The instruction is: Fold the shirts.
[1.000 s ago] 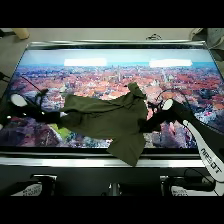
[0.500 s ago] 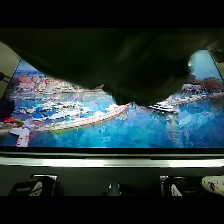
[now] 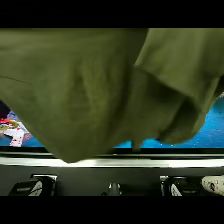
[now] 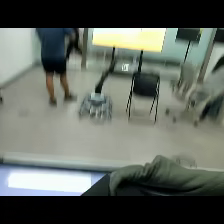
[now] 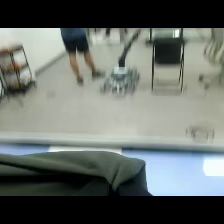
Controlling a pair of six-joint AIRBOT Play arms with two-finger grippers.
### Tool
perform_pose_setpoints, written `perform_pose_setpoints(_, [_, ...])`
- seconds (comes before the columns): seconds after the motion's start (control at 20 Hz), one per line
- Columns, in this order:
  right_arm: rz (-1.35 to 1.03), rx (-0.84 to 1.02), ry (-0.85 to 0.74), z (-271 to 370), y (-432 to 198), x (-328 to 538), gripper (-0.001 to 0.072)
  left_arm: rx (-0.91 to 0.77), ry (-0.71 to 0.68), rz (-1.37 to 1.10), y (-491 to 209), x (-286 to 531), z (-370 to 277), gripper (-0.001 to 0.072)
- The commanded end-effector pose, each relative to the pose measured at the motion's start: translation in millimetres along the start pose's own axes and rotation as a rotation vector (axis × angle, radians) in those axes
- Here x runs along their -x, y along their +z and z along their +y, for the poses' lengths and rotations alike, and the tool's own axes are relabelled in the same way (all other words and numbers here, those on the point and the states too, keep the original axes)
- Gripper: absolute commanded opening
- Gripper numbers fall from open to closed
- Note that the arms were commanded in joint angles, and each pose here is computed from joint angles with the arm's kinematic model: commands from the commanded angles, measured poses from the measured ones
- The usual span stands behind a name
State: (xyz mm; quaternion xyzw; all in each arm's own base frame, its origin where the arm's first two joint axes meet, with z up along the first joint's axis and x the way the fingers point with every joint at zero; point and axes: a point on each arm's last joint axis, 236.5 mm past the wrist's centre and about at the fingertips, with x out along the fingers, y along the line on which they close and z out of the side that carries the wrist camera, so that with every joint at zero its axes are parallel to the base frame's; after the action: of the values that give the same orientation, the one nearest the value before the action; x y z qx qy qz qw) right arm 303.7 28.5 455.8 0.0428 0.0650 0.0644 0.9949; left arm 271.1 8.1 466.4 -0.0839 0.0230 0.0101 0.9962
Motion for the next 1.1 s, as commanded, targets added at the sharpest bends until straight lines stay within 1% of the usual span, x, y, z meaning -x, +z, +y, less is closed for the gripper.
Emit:
perform_pose_setpoints(0.0, [0.366,-0.002,-0.058,-32,-95,-83,0.0024,0.005,0.021,0.37,-128,-74,20,0.0027])
perform_pose_setpoints(0.1, [0.517,-0.042,-0.039,-42,-153,-148,0.0024,0.063,-0.008,0.534,-215,-118,19,0.0027])
perform_pose_setpoints(0.2, [0.636,-0.128,0.014,-39,-215,-207,0.0024,0.098,-0.02,0.641,-294,-153,16,0.0027])
perform_pose_setpoints(0.3, [0.758,-0.266,0.059,-30,-279,-248,0.0024,0.114,-0.015,0.736,-362,-180,15,0.0028])
perform_pose_setpoints(0.4, [0.872,-0.432,0.113,-13,-333,-271,0.0024,0.178,-0.021,0.854,-421,-196,6,0.0028])
perform_pose_setpoints(0.5, [0.945,-0.577,0.165,6,-365,-283,0.0024,0.284,-0.027,0.954,-465,-203,-5,0.0028])
perform_pose_setpoints(0.55, [0.957,-0.63,0.19,14,-371,-287,0.0025,0.334,-0.028,0.983,-478,-207,-10,0.0029])
perform_pose_setpoints(0.6, [0.955,-0.655,0.206,18,-371,-289,0.008,0.362,-0.029,0.992,-483,-211,-12,0.0039])
perform_pose_setpoints(0.65, [0.949,-0.655,0.211,16,-366,-287,0.0307,0.363,-0.03,0.993,-480,-215,-11,0.0202])
perform_pose_setpoints(0.7, [0.958,-0.606,0.233,10,-359,-279,0.0569,0.347,-0.04,0.994,-472,-217,-8,0.0505])
perform_pose_setpoints(0.75, [0.977,-0.533,0.246,-2,-355,-267,0.0627,0.341,-0.049,1.003,-463,-217,-5,0.0699])
perform_pose_setpoints(0.8, [1.023,-0.47,0.194,-27,-359,-251,0.0627,0.331,-0.063,1.044,-456,-211,-3,0.0668])
perform_pose_setpoints(0.85, [1.111,-0.425,0.104,-59,-372,-228,0.0625,0.325,-0.075,1.099,-457,-200,-2,0.0581])
perform_pose_setpoints(0.9, [1.192,-0.418,0.008,-89,-386,-208,0.0599,0.324,-0.083,1.156,-465,-188,-5,0.0458])
perform_pose_setpoints(0.95, [1.266,-0.433,-0.063,-111,-402,-188,0.0563,0.32,-0.094,1.22,-480,-173,-13,0.0456])
perform_pose_setpoints(1.0, [1.317,-0.465,-0.084,-120,-416,-175,0.0545,0.311,-0.109,1.276,-498,-160,-24,0.047])
perform_pose_setpoints(1.05, [1.361,-0.507,-0.088,-122,-431,-164,0.0545,0.31,-0.132,1.336,-519,-144,-40,0.0575])
